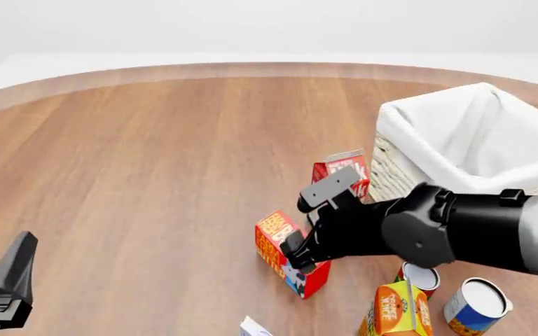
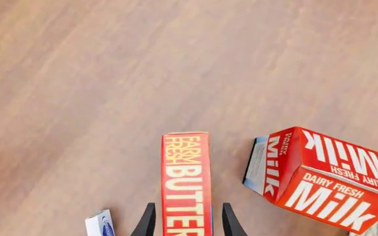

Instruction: Pick up the cream cheese box and the butter, and put them in the basket.

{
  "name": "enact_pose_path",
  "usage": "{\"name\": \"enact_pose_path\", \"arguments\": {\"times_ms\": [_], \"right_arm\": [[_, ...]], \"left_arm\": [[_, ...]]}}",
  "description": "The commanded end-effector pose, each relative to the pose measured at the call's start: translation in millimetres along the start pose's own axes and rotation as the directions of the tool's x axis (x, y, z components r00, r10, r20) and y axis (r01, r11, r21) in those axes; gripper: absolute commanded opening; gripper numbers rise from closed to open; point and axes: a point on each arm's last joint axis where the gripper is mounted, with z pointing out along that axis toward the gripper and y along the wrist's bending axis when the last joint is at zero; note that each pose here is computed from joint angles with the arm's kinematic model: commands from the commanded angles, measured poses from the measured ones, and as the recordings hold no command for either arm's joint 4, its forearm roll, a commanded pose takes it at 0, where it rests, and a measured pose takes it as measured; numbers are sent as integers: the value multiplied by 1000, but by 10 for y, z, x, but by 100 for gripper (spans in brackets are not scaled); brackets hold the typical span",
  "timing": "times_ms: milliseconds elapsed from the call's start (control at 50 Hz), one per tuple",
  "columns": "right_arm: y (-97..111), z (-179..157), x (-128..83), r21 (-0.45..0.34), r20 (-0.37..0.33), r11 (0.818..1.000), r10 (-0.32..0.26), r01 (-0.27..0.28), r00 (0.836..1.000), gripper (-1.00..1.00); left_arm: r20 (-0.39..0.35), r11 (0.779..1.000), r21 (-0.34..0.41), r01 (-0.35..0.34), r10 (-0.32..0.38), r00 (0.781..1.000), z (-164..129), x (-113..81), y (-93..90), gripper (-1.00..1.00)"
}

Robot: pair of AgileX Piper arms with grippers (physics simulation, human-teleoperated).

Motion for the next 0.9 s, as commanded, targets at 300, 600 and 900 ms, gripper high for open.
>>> {"name": "enact_pose_path", "arguments": {"times_ms": [300,600,900], "right_arm": [[0,234,182,0,-33,1000,25,-25,999,100],[-9,458,319,4,-63,999,44,-44,997,100],[-16,38,89,0,18,1000,8,-8,1000,-100]], "left_arm": [[0,1000,0,0,0,1000,0,0,0,100],[0,1000,0,0,0,1000,0,0,0,100],[0,1000,0,0,0,1000,0,0,0,100]]}}
